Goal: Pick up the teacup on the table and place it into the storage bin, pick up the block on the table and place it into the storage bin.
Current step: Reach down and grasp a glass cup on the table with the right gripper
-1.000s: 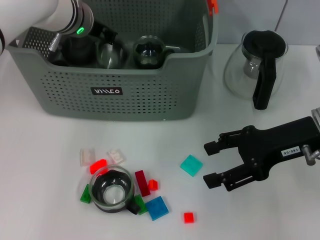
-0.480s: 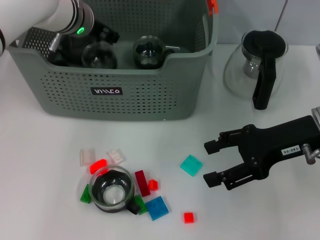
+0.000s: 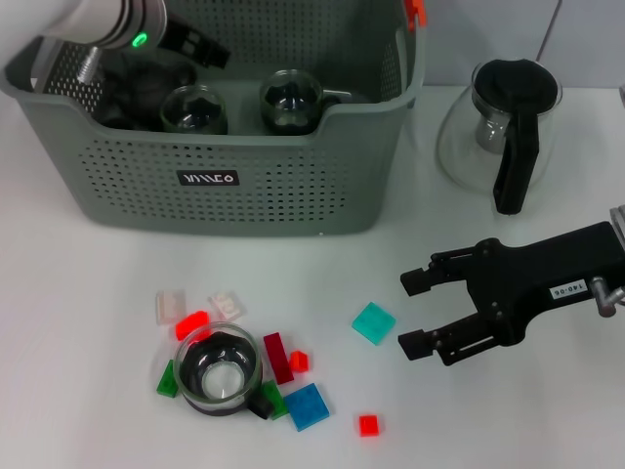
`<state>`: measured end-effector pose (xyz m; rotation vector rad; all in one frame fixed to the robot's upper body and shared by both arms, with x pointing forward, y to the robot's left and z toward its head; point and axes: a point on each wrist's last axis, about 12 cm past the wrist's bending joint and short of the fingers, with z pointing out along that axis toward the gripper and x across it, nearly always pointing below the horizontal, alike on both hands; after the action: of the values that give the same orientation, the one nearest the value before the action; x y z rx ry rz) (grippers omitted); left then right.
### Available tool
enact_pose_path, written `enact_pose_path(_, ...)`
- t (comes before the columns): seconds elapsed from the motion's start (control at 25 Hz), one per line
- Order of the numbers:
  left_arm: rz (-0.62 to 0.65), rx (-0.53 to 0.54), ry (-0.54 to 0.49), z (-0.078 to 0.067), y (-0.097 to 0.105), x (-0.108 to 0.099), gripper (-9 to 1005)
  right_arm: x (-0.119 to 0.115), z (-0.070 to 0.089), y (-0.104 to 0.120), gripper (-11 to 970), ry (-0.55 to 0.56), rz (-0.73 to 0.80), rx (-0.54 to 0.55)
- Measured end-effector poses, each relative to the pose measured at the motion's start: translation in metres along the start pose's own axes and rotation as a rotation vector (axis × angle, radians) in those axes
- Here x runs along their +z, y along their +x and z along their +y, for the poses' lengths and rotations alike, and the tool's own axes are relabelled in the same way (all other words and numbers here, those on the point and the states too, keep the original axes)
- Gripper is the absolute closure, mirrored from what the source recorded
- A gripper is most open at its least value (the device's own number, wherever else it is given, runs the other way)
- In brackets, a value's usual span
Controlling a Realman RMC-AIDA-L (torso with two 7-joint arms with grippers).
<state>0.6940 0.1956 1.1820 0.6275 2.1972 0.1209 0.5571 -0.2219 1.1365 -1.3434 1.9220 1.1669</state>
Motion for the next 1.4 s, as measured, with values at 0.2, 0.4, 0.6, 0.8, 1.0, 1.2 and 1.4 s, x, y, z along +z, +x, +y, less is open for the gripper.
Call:
enact_pose_path(0.2,0.0,-0.02,0.005,0.008,-0.002,-0.017,207,0.0,0.0,-0.003,42,0.001,-0.001,-0.012)
enact_pose_path(0.4,-0.051,-0.073,0.079,0.011,-0.003,-0.042,163,-0.001,-0.001,-0.006,43,0.001,0.002,-0.021)
enact_pose_path(0.6,-0.143,-0.096,0.22,0.008,-0.01,-0.075,129,-0.001,-0.001,-0.007,43,0.0,0.003,-0.025)
enact_pose_path(0.8,-0.193,-0.11,0.349,0.006,-0.004,-0.105,133,-0.002,-0.001,-0.007,43,-0.004,0.007,-0.029)
enact_pose_path(1.0,-0.259,-0.145,0.495,0.014,0.02,-0.134,136,-0.004,-0.001,-0.007,43,-0.005,0.012,-0.038)
enact_pose_path(1.2,-0.314,-0.133,0.688,0.013,0.055,-0.154,136,-0.006,0.0,-0.007,42,-0.01,0.017,-0.044)
enact_pose_path(1.4,-0.315,-0.163,0.788,0.019,0.094,-0.157,137,-0.009,-0.002,-0.009,42,-0.005,0.021,-0.053)
